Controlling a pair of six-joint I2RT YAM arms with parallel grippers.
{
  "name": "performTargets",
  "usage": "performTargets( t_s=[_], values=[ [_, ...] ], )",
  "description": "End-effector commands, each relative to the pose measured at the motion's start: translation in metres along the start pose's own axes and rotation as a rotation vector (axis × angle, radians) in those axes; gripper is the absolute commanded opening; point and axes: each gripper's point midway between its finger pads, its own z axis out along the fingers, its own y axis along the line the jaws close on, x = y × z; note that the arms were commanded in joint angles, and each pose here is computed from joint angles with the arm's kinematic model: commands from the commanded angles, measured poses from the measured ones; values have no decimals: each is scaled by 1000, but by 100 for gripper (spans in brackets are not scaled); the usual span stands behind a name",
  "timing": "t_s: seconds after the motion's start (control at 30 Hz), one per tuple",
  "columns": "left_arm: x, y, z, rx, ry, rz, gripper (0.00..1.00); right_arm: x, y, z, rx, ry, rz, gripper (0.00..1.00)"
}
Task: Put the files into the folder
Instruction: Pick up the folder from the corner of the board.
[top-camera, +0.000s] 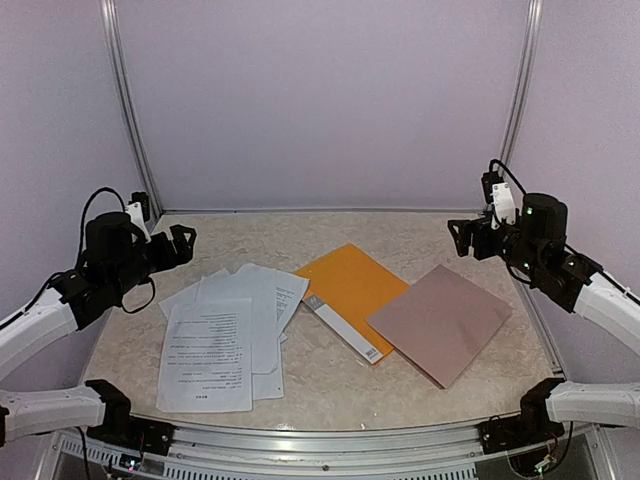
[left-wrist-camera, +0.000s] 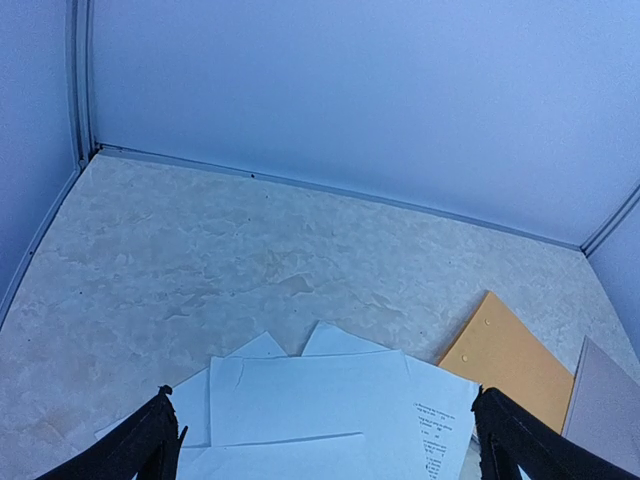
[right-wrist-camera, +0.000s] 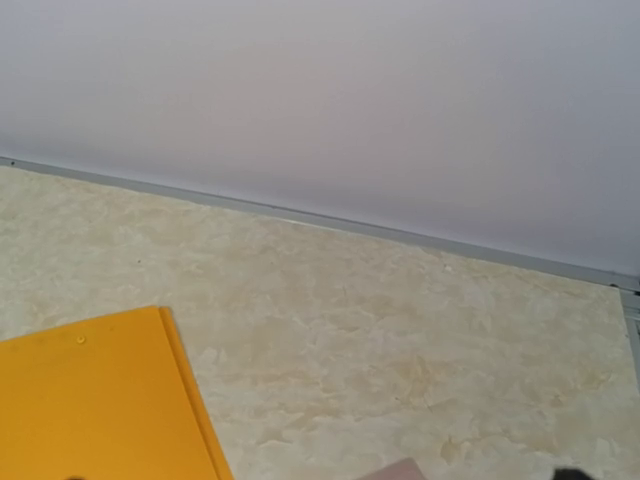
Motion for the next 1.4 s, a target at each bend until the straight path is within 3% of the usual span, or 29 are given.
performTargets(
  t_s=[0.0,0.37,0.5,0.73,1.13,1.37],
  values=[
    [-6,-3,-4,-3,-10,1,99,-4,1,-2,4,-8,-4,99],
    [-5,-6,-6,-13,-9,6,99,-8,1,-11,-4,3,-7,99],
    [-4,-10,-7,-4,1,7,99,-2,8,-12,-45,62,-8,99],
    [7,-9,-6,-16,36,-1,99,32,54,-7,-173,227,-89,99],
    [13,-12,-9,-7,54,3,99,166,143,2,-273,703,-273,95],
    [16,-13,-10,-3,60,3,99,213,163,-17,-300,928,-392,91]
  ],
)
